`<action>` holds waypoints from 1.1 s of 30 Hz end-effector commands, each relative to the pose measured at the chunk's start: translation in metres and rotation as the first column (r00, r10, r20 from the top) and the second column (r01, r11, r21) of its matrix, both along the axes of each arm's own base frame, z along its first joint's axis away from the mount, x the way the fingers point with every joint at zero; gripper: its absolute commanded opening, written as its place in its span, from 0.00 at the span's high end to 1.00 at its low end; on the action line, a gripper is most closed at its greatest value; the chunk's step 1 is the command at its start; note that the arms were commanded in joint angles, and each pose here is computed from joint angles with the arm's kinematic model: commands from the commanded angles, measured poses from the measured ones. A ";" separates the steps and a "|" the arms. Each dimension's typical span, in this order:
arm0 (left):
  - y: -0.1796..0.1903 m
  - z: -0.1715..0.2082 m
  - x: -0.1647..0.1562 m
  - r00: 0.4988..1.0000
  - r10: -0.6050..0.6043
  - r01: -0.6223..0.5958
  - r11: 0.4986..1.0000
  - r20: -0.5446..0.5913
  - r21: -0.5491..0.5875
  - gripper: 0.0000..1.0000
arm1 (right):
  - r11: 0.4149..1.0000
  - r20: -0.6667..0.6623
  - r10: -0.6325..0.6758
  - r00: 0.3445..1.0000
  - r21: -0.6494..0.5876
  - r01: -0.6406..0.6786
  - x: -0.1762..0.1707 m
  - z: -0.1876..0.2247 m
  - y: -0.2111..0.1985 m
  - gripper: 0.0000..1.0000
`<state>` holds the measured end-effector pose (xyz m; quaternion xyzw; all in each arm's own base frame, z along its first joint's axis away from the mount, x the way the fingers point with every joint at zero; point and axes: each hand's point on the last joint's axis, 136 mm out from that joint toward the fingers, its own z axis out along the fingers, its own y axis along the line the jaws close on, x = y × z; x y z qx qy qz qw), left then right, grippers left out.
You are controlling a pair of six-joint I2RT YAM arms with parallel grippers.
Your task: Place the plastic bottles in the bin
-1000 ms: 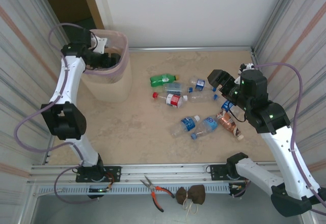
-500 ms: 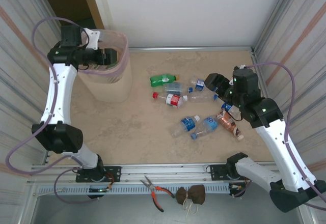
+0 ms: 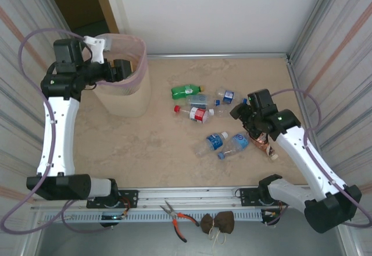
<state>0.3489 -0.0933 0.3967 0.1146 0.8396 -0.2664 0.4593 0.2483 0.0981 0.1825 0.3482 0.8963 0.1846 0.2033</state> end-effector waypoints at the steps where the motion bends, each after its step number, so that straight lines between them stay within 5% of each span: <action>1: -0.009 0.012 -0.014 0.999 -0.034 0.037 0.995 0.037 -0.088 0.27 | 0.988 -0.140 -0.153 0.978 -0.031 0.151 -0.016 -0.032 -0.019 0.19; 9: -0.026 0.010 -0.028 0.994 -0.088 0.096 0.985 0.060 -0.143 0.26 | 0.952 -0.329 -0.297 0.897 -0.026 0.306 -0.031 -0.093 -0.033 0.17; 18: -0.045 0.001 -0.033 0.991 -0.124 0.129 0.979 0.046 -0.155 0.26 | 0.959 -0.407 -0.260 0.875 -0.005 0.283 -0.017 -0.115 -0.022 0.05; 33: -0.051 0.005 -0.034 0.989 -0.141 0.148 0.975 0.054 -0.165 0.25 | 0.960 -0.464 -0.261 0.846 -0.030 0.280 -0.004 -0.142 -0.016 0.14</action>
